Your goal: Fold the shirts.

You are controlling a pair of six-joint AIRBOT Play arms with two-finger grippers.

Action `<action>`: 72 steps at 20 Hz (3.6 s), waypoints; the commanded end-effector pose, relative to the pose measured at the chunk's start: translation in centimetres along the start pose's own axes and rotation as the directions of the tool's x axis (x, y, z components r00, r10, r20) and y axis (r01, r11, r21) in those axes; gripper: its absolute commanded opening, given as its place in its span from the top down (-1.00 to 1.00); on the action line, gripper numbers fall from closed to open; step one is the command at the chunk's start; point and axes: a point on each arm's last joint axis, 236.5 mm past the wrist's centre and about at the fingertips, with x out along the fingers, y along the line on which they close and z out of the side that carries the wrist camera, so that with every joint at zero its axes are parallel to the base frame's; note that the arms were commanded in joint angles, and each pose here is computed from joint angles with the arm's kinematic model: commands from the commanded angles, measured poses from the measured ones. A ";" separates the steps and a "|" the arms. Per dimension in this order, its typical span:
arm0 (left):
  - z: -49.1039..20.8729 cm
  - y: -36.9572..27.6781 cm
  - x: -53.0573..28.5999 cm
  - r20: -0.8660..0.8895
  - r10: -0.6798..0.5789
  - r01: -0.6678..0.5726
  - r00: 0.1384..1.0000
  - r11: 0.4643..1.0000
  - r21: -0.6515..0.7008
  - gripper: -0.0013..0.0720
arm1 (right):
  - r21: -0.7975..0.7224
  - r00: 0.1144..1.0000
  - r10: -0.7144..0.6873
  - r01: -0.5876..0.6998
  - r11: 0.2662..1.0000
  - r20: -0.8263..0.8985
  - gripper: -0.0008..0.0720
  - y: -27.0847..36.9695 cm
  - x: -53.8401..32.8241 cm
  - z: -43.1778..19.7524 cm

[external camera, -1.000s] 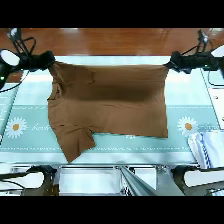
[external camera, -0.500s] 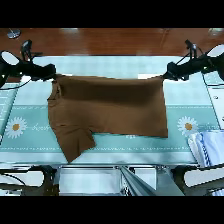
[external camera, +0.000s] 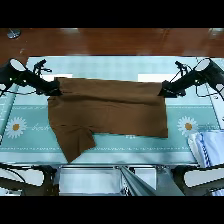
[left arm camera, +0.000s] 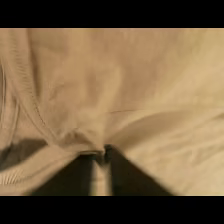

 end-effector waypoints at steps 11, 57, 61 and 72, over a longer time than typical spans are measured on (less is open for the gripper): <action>-17.2 3.6 -2.7 -0.091 -0.124 0.082 0.988 0.926 -0.368 -0.94 | 0.118 0.950 -0.002 -0.037 0.992 0.312 -0.71 -2.5 -7.6 -10.5; -3.0 -1.2 -7.1 0.399 -0.274 0.355 0.875 0.924 -0.144 0.92 | 0.108 0.945 0.142 -0.181 0.978 0.295 0.91 2.9 -3.9 -3.9; 2.6 -3.0 -6.4 0.394 -0.287 0.344 0.873 0.936 -0.080 0.92 | 0.120 0.945 0.142 -0.185 0.975 0.295 0.91 2.5 -2.9 1.4; 9.1 -2.3 -0.5 0.232 -0.286 0.320 0.930 0.939 -0.123 0.92 | 0.169 0.937 0.138 -0.200 0.965 0.321 0.91 1.5 -1.1 8.0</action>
